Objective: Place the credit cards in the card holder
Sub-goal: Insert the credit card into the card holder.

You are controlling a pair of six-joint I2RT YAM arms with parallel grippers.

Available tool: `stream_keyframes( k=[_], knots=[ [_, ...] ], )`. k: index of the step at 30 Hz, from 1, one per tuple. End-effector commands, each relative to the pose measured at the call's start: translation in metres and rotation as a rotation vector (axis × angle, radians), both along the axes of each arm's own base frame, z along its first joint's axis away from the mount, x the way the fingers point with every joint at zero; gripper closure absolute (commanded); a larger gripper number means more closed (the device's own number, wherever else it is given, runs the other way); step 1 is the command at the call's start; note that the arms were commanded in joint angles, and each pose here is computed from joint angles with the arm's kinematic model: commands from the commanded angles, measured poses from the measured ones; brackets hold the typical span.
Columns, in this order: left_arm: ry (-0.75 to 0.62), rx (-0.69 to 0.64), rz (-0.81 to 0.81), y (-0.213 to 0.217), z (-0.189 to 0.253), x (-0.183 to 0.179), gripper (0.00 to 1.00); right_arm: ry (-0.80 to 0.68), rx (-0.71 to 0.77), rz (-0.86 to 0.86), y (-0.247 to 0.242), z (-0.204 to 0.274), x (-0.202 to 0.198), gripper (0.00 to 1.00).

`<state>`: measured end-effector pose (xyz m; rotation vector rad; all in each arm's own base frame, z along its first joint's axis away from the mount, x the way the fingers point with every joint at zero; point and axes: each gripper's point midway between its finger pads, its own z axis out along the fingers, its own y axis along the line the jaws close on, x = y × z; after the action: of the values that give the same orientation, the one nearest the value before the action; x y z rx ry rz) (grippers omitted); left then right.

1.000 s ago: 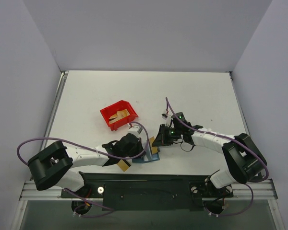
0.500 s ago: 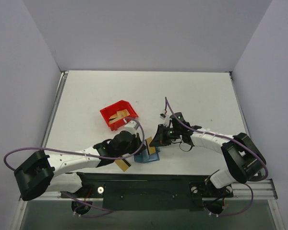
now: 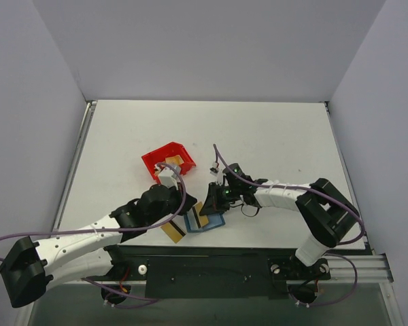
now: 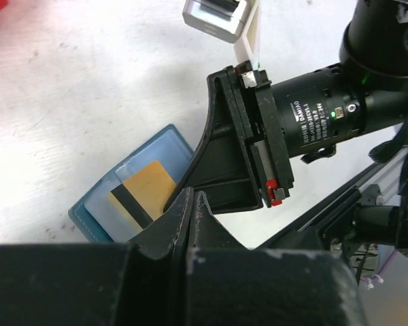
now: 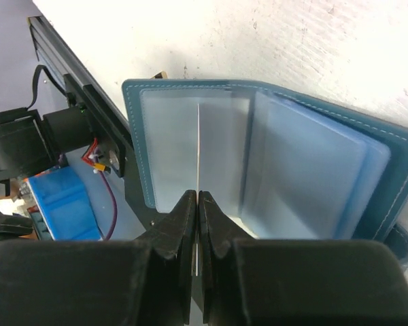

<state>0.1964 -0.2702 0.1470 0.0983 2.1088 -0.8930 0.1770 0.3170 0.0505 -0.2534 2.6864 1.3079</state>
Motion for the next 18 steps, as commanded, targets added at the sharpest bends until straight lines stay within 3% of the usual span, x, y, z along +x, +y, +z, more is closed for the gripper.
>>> stream_keyframes(
  k=[1,10,18],
  knots=[
    [0.044,0.068,0.035,0.02,-0.024,-0.003,1.0,-0.023,0.001,-0.007,0.019,-0.001,0.011,1.0],
    [0.165,0.18,0.039,0.038,-0.081,-0.02,1.0,-0.003,-0.162,-0.05,0.005,-0.036,0.013,1.0],
    [0.252,0.243,0.048,0.046,-0.118,-0.03,1.0,-0.016,-0.182,-0.043,0.003,-0.037,0.012,1.0]
  ],
)
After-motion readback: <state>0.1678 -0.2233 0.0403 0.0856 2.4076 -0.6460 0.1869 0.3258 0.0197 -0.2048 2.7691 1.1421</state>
